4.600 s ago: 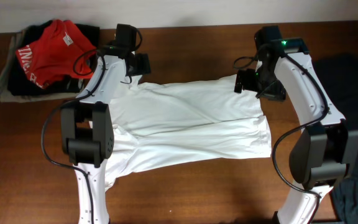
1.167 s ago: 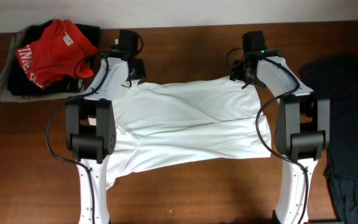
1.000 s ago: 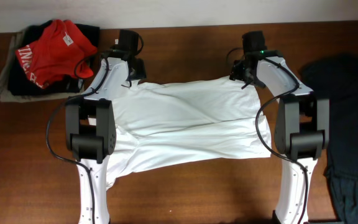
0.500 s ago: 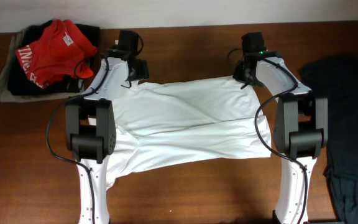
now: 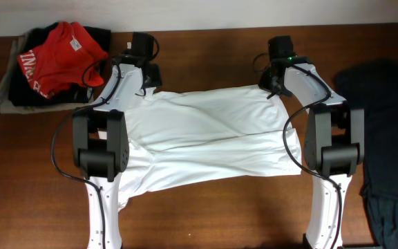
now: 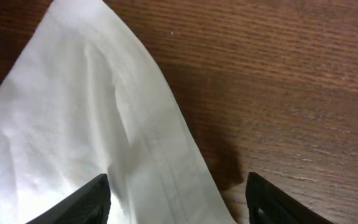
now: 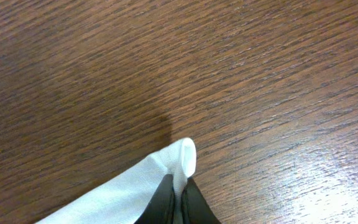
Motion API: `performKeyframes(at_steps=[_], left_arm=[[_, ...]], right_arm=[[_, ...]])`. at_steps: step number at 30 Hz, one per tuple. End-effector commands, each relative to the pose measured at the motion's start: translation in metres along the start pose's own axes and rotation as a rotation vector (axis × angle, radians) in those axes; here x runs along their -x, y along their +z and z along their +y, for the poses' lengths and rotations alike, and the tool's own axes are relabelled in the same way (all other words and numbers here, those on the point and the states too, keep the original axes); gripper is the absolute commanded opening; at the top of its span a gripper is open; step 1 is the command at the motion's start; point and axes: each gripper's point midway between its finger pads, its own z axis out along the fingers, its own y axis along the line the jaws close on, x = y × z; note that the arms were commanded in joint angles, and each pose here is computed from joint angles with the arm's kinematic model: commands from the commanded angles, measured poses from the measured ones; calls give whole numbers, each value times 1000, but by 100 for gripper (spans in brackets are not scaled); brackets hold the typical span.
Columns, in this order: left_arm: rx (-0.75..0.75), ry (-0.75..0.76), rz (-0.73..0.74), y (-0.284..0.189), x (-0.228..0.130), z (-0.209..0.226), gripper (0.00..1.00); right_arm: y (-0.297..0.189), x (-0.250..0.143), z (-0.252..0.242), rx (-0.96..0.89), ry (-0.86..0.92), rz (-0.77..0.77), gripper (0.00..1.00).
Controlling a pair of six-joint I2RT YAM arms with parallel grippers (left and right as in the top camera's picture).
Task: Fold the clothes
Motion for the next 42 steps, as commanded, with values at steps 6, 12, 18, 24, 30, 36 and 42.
performKeyframes(at_steps=[6,12,18,24,30,36,42], left_arm=[[54,-6,-44,-3,13,9,58],[-28,5,41,-2,-6,-5,54],[7,5,30,-1,-4,2,22],[135,0,-35,-14,15,24,9],[130,-5,-53,-37,27,25,9],[157,9,-5,-68,18,37,3],[242,26,21,-110,12,60,1]], right_arm=[[18,-17,-11,-49,6,56,5],[17,-18,-11,-50,6,58,4],[17,-19,-12,-52,13,62,4],[17,-18,-12,-52,41,57,4],[5,-10,-17,-51,54,47,4],[-14,-2,-33,-62,81,47,4],[-41,12,-41,-51,105,13,4]])
